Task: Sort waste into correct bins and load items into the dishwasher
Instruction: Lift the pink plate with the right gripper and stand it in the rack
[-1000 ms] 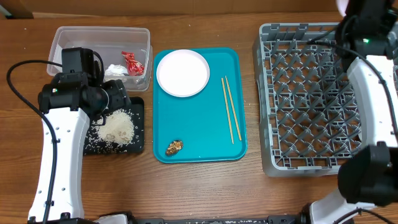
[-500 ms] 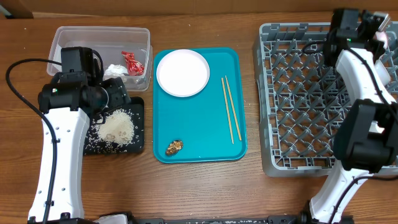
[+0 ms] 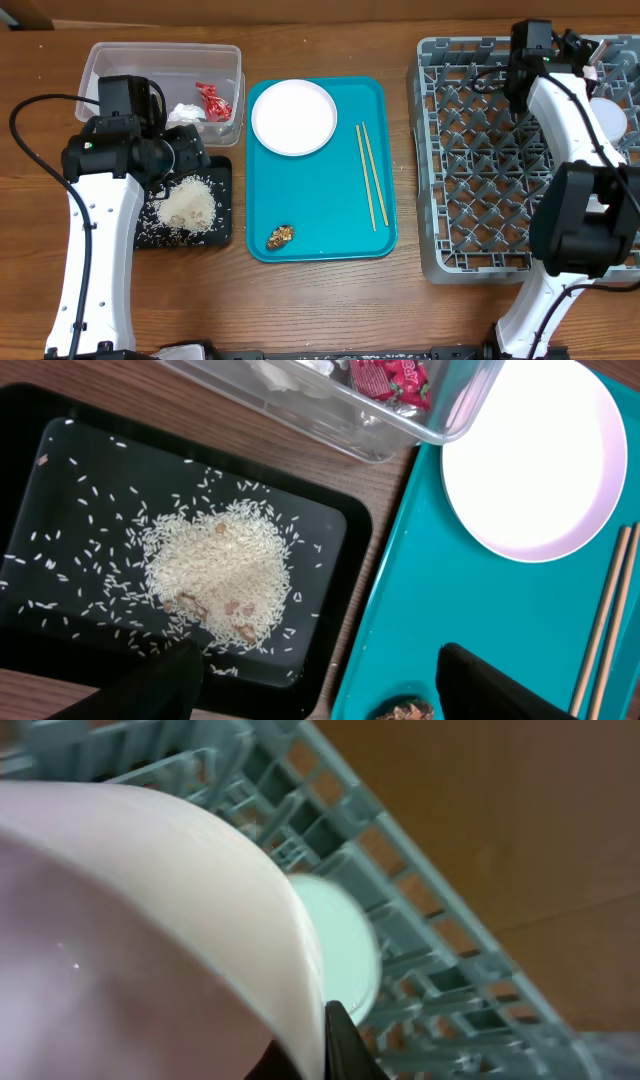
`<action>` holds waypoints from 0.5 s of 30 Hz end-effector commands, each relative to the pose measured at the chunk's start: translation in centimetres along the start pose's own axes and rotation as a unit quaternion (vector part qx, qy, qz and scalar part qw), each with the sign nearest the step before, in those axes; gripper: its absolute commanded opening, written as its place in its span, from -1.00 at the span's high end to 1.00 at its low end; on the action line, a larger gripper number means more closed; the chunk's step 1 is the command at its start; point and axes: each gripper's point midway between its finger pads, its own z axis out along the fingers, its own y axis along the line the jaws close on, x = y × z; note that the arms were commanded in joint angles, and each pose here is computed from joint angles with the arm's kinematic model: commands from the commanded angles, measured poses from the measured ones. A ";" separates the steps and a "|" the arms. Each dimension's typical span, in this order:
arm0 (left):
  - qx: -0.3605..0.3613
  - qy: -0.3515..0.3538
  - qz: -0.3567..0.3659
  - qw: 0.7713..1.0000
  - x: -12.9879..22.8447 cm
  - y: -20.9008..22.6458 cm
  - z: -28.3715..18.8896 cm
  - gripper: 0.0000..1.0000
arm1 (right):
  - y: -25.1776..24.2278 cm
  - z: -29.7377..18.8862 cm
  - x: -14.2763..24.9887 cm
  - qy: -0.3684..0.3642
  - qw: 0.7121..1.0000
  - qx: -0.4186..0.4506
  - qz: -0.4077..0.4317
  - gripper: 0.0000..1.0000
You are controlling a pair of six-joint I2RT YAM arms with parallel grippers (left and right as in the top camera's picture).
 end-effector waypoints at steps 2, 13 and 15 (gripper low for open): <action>0.002 -0.016 -0.002 1.000 -0.7 -0.1 -0.9 -0.54 | 3.3 -0.1 4.5 0.083 0.994 -0.076 -0.007 0.92; -0.001 -0.009 -0.003 1.000 -0.3 0.1 -0.9 -0.54 | -1.1 0.0 2.3 0.017 0.998 0.045 0.041 0.92; -0.001 -0.009 -0.003 1.000 -0.3 0.1 -0.9 -0.54 | -2.6 -0.3 1.2 -0.017 0.995 0.088 0.052 0.92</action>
